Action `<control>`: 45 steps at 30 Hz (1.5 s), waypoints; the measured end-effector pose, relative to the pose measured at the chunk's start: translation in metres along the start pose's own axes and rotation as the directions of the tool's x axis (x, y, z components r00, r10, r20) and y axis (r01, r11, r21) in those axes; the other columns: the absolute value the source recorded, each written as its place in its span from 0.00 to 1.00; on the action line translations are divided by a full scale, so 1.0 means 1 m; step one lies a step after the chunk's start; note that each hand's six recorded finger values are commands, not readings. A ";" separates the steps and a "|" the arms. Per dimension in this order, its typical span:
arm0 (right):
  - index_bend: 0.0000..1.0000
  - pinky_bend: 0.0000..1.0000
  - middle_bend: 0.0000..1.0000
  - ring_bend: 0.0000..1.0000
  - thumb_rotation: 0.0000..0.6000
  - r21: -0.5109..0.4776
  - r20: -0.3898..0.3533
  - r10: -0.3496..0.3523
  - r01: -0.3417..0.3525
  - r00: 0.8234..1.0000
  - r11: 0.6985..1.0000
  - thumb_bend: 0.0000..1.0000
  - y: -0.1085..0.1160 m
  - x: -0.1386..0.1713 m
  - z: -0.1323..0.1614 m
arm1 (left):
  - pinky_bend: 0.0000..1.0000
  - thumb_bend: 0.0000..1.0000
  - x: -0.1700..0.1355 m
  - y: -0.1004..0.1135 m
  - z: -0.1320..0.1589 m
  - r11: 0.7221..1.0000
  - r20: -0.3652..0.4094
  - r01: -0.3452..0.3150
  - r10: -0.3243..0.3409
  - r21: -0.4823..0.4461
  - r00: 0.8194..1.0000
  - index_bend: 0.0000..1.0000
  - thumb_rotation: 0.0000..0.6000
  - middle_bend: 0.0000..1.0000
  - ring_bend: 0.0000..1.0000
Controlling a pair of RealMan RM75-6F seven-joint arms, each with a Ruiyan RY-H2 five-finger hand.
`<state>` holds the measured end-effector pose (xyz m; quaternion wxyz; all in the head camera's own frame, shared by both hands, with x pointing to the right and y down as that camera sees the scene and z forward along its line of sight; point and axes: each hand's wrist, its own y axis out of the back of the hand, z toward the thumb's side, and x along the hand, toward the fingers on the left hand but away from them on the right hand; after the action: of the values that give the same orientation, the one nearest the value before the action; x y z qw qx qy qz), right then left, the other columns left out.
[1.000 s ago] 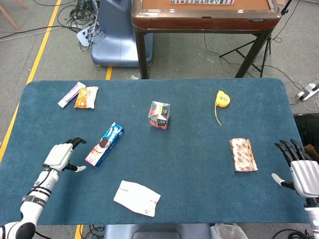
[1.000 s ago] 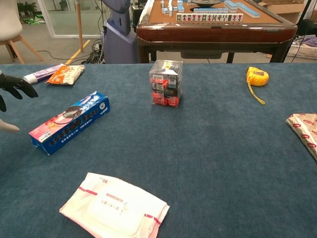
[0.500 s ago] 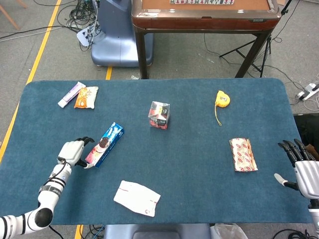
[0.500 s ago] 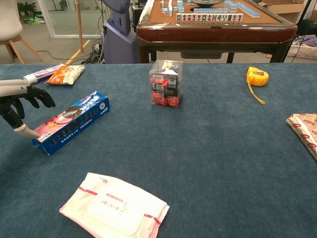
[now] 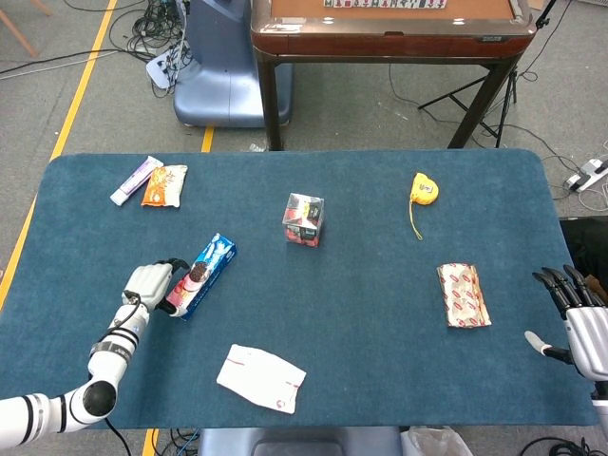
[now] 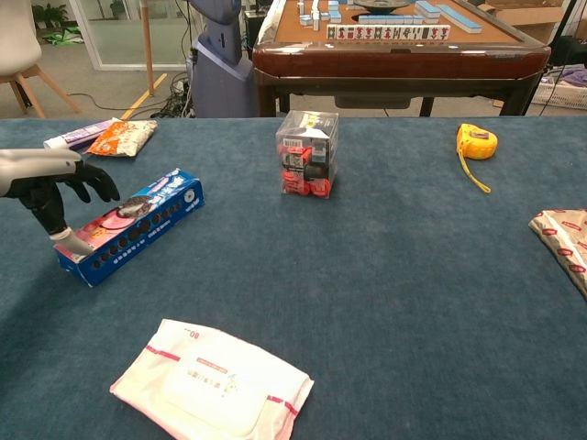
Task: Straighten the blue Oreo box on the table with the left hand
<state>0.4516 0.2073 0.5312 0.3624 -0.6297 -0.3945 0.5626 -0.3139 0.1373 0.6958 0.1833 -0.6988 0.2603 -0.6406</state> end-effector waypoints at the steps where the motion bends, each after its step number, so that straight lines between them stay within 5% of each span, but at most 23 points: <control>1: 0.18 0.31 0.14 0.02 1.00 0.000 -0.001 0.000 0.000 1.000 1.000 0.15 0.000 0.000 0.000 | 0.33 0.00 0.000 -0.001 0.001 1.000 -0.002 0.007 -0.007 -0.001 1.000 0.23 1.00 0.20 0.19; 16: 0.18 0.31 0.14 0.02 1.00 -0.012 -0.013 -0.010 0.010 1.000 1.000 0.15 0.004 0.003 0.001 | 0.33 0.00 -0.003 -0.004 0.021 0.995 0.026 0.101 -0.101 -0.008 0.995 0.24 1.00 0.20 0.19; 45: 0.18 0.31 0.15 0.03 1.00 -0.035 -0.020 -0.054 0.053 0.998 0.998 0.15 0.019 0.014 -0.001 | 0.33 0.00 -0.023 -0.023 0.064 0.987 0.141 0.159 -0.159 0.017 0.977 0.23 1.00 0.20 0.19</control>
<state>0.4552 0.2118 0.5083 0.3706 -0.6308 -0.4172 0.5392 -0.2483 0.1640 0.6836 0.1516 -0.7607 0.1881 -0.6025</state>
